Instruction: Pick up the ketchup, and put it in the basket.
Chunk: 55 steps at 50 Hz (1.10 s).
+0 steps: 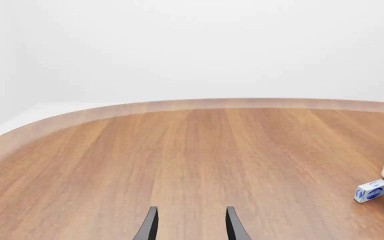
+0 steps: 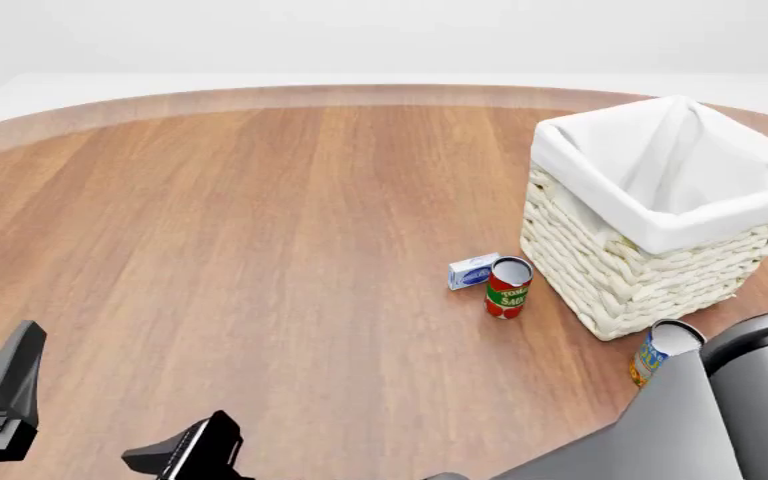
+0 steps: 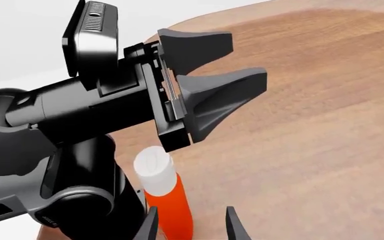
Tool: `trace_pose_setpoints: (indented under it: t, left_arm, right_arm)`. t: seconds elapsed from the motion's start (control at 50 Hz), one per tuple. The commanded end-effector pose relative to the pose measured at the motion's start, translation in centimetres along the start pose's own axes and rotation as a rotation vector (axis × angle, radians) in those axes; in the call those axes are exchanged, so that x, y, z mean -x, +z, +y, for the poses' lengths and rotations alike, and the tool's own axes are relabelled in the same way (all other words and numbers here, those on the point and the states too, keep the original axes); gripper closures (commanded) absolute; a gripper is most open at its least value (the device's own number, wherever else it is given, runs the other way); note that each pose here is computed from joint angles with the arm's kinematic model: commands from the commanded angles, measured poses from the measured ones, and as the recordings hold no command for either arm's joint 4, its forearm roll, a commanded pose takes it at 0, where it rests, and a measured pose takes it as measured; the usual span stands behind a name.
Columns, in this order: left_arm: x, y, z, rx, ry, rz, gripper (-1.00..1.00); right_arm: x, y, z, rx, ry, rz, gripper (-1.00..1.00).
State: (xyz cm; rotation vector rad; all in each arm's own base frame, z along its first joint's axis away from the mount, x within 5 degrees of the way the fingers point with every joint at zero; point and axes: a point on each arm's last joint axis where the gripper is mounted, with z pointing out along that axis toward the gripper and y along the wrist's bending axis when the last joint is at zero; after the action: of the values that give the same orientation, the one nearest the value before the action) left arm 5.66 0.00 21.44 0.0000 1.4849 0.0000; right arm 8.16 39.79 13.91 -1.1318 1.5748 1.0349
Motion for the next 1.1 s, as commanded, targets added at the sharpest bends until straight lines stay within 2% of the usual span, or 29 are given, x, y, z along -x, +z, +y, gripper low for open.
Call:
trace_pose_setpoints:
  t: [0.02,0.56,1.1]
  left_arm:
    - [0.0,0.0,0.0,0.0,0.0,0.0,-1.0]
    - [0.0,0.0,0.0,0.0,0.0,0.0,-1.0]
    - [0.0,0.0,0.0,0.0,0.0,0.0,-1.0]
  right_arm:
    - [-0.1,0.3,0.3,0.006,-0.001,0.005,-1.0]
    - [-0.1,0.6,1.4,0.031,-0.005,0.013,-1.0]
    - [-0.3,1.8,1.3,0.027,-0.012,0.026,-1.0]
